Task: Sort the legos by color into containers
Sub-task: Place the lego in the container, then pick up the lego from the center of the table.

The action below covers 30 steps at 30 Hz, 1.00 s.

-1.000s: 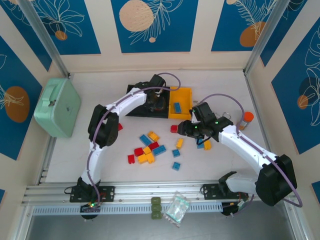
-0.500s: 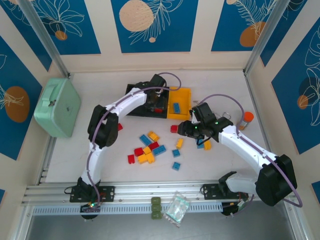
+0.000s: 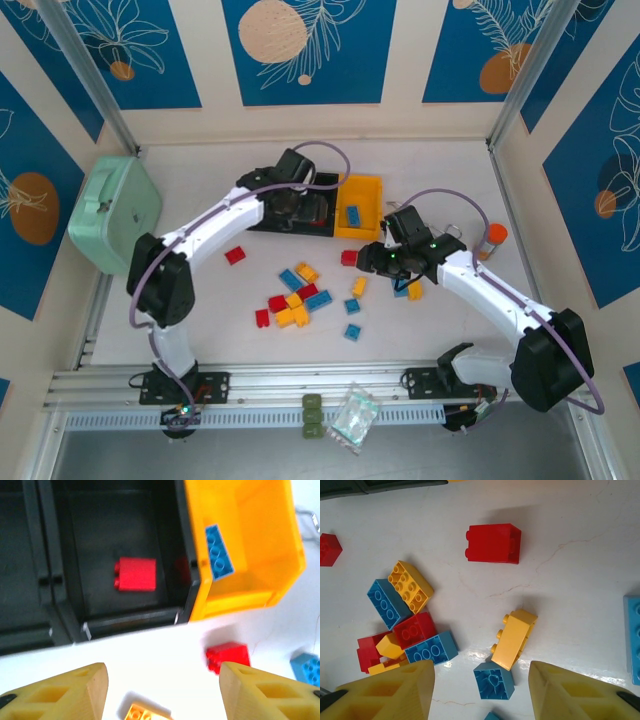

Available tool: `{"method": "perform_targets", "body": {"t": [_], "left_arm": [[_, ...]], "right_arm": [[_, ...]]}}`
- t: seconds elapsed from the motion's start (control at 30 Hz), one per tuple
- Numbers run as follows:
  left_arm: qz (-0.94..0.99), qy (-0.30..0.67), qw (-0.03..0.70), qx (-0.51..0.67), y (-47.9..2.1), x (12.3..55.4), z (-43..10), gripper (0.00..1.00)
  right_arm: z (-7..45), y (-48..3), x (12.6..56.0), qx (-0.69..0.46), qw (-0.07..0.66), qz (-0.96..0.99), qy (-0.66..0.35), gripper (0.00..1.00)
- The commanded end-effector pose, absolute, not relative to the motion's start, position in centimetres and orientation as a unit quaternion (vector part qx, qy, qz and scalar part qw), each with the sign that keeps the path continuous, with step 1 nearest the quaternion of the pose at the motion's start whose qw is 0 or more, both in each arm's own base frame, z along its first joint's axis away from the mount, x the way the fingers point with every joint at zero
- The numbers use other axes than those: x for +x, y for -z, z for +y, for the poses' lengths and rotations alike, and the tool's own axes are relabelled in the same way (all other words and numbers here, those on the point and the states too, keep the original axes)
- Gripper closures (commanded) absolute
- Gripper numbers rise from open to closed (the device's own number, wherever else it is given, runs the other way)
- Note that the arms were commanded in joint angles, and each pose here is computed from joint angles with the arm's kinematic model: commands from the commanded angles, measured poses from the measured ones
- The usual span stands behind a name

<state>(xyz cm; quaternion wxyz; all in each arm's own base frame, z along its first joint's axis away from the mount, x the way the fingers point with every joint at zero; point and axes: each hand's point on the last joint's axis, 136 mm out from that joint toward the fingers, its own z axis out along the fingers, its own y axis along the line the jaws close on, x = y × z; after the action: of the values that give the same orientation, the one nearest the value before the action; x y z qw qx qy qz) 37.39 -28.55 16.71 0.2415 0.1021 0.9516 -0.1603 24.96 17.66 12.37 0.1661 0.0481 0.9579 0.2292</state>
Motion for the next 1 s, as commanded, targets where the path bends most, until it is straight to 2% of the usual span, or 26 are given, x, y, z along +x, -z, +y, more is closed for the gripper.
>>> {"method": "perform_targets", "body": {"t": [0.0,0.2,0.3,0.37,0.6,0.97], "left_arm": [[0.951,0.157,0.239,0.116,-16.6,35.2,-27.0,0.41],[0.961,0.164,0.189,0.115,-14.0,30.3,-24.7,0.41],[0.959,0.183,0.171,0.130,-12.3,28.9,-25.2,0.34],[0.956,0.192,0.164,0.150,-11.5,28.7,-25.8,0.27],[0.939,0.176,0.125,0.268,-8.5,28.3,-26.9,0.17],[0.926,0.126,0.090,0.345,-5.8,28.4,-28.3,0.12]], "right_arm": [[17.8,-11.6,24.5,0.051,0.146,0.963,-0.222,0.47],[17.9,-10.7,24.9,0.045,0.136,0.966,-0.216,0.47],[18.0,-10.2,25.2,0.045,0.131,0.967,-0.213,0.47],[18.0,-9.9,25.4,0.044,0.129,0.968,-0.210,0.47],[16.4,-9.3,24.8,0.061,0.131,0.969,-0.200,0.47],[11.3,-8.8,23.8,0.166,0.150,0.944,-0.242,0.44]]}}
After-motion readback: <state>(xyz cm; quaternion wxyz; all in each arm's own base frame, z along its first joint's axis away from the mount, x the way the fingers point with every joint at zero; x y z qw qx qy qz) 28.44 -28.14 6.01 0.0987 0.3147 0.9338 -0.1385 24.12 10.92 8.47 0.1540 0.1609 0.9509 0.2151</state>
